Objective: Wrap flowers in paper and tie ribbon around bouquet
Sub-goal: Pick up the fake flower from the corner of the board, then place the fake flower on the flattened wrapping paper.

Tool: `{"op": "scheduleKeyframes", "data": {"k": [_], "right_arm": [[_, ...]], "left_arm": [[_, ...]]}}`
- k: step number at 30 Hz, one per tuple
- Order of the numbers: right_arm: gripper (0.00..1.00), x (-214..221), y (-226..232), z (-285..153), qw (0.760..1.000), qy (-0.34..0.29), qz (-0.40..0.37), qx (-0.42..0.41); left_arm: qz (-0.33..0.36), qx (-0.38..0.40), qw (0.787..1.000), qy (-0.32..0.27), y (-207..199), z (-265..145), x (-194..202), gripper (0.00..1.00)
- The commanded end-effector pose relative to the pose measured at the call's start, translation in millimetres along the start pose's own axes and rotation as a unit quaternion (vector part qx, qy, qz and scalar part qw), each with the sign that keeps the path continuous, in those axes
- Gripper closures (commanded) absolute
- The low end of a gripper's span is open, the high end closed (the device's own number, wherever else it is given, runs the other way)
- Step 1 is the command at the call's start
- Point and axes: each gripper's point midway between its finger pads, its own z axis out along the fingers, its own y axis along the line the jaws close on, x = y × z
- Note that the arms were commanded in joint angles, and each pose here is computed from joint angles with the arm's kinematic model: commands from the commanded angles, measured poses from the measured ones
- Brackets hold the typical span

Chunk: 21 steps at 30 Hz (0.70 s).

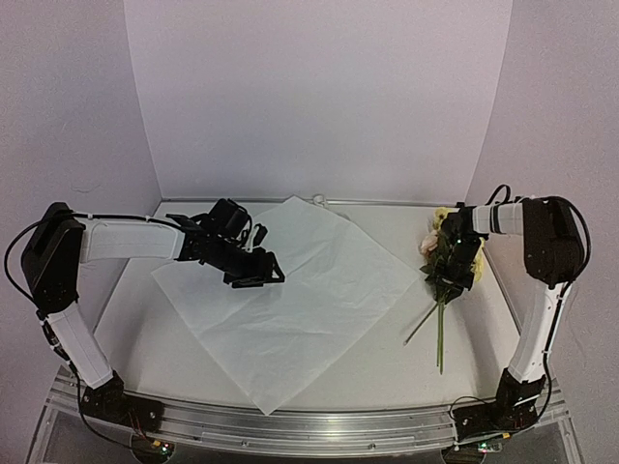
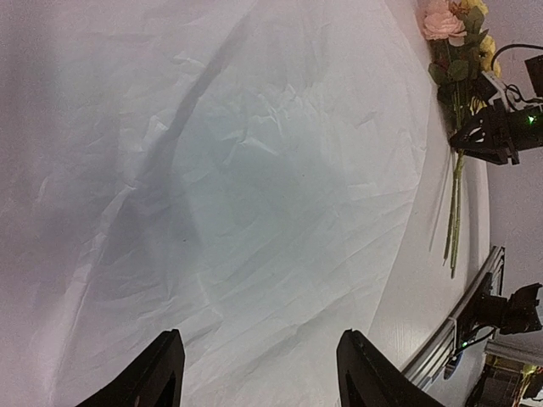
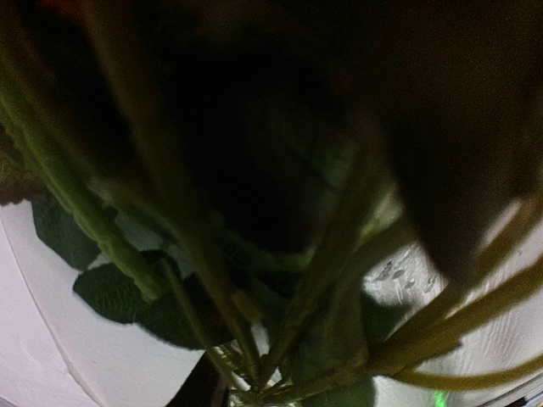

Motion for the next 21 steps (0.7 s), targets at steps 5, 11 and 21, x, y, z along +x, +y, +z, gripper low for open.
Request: {"op": "scheduleKeyframes", "data": {"k": [5, 11, 21], "right_arm": [[1.00, -4, 8, -15, 1.000, -0.018, -0.010, -0.023], [1.00, -1, 15, -47, 0.997, -0.049, -0.025, -0.056], [1.00, 22, 44, -107, 0.987, -0.095, -0.065, -0.113]], "left_arm": [[-0.005, 0.008, 1.000, 0.011, 2, 13, 9, 0.36], [-0.016, -0.013, 0.999, 0.037, 7, 43, 28, 0.38], [-0.007, -0.065, 0.994, 0.088, 15, 70, 82, 0.39]]}}
